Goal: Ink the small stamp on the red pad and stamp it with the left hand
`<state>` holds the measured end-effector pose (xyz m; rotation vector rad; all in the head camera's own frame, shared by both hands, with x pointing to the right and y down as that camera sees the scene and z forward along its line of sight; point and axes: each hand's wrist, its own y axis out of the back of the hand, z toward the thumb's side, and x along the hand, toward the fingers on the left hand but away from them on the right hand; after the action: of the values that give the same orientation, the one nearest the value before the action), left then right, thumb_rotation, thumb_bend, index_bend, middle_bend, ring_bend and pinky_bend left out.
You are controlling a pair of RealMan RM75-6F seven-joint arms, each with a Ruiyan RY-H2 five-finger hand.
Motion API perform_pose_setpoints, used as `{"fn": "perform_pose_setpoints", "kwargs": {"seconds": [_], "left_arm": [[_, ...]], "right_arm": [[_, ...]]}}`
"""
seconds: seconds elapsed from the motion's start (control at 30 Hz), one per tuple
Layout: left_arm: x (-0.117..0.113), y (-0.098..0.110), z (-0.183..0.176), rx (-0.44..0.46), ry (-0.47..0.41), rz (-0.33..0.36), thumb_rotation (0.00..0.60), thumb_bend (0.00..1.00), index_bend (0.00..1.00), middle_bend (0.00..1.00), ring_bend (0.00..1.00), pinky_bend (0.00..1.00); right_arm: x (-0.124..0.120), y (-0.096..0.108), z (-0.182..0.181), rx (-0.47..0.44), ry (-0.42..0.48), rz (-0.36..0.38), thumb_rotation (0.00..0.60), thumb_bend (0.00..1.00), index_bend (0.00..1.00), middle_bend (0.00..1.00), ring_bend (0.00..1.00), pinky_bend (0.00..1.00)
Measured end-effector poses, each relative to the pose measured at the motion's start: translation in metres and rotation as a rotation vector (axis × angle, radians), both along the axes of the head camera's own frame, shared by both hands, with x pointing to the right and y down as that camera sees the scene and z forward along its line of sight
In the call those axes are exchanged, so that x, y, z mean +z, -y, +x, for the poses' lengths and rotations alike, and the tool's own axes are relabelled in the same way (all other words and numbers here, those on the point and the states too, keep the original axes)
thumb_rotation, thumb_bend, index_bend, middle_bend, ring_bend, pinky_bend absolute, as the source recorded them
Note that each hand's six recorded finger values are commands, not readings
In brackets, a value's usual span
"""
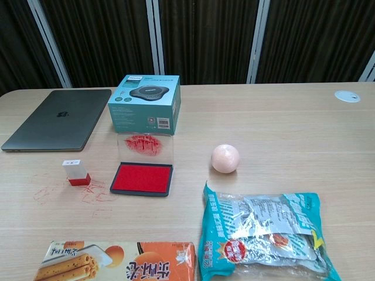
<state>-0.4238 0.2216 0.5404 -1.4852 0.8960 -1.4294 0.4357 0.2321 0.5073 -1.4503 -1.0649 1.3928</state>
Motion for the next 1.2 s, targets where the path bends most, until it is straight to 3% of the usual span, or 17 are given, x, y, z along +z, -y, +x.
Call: {"fn": "perform_pose_setpoints", "kwargs": {"seconds": [0.3, 0.37, 0.43, 0.5, 0.63, 0.83, 1.1, 1.2], "left_arm": [[0.003, 0.002, -0.001, 0.011, -0.001, 0.002, 0.600, 0.00, 0.00, 0.00, 0.02, 0.03], [0.005, 0.005, 0.002, 0.029, -0.020, 0.010, 0.600, 0.00, 0.00, 0.00, 0.14, 0.17], [0.013, 0.011, 0.006, 0.049, -0.051, 0.013, 0.600, 0.00, 0.00, 0.00, 0.42, 0.43], [0.023, 0.019, 0.013, 0.069, -0.081, 0.005, 0.600, 0.00, 0.00, 0.00, 0.61, 0.59], [0.048, 0.038, 0.036, 0.087, -0.122, -0.025, 0.600, 0.00, 0.05, 0.00, 0.80, 0.80], [0.091, 0.062, 0.072, 0.076, -0.138, -0.109, 0.600, 0.00, 0.18, 0.10, 0.89, 0.92], [0.140, 0.069, 0.104, 0.016, -0.120, -0.254, 0.600, 0.00, 0.30, 0.27, 0.90, 0.95], [0.152, 0.069, 0.112, 0.014, -0.117, -0.277, 0.600, 0.01, 0.32, 0.32, 0.90, 0.95]], "right_arm": [[0.001, 0.001, -0.002, -0.001, 0.006, -0.003, 0.600, 0.00, 0.00, 0.00, 0.00, 0.00], [0.002, 0.002, -0.003, -0.001, 0.005, -0.005, 0.600, 0.00, 0.00, 0.00, 0.00, 0.00], [0.004, 0.002, -0.002, 0.003, 0.000, -0.012, 0.600, 0.00, 0.00, 0.00, 0.00, 0.00], [0.006, 0.002, 0.000, 0.009, -0.007, -0.020, 0.600, 0.00, 0.00, 0.00, 0.00, 0.00], [0.008, 0.003, 0.003, 0.022, -0.001, -0.022, 0.600, 0.00, 0.00, 0.00, 0.00, 0.00], [0.011, 0.005, 0.008, 0.035, -0.006, -0.035, 0.600, 0.00, 0.00, 0.00, 0.00, 0.00], [0.015, 0.007, 0.018, 0.063, -0.012, -0.049, 0.600, 0.00, 0.00, 0.00, 0.00, 0.00], [0.016, 0.006, 0.019, 0.066, -0.012, -0.053, 0.600, 0.00, 0.00, 0.00, 0.00, 0.00]]}}
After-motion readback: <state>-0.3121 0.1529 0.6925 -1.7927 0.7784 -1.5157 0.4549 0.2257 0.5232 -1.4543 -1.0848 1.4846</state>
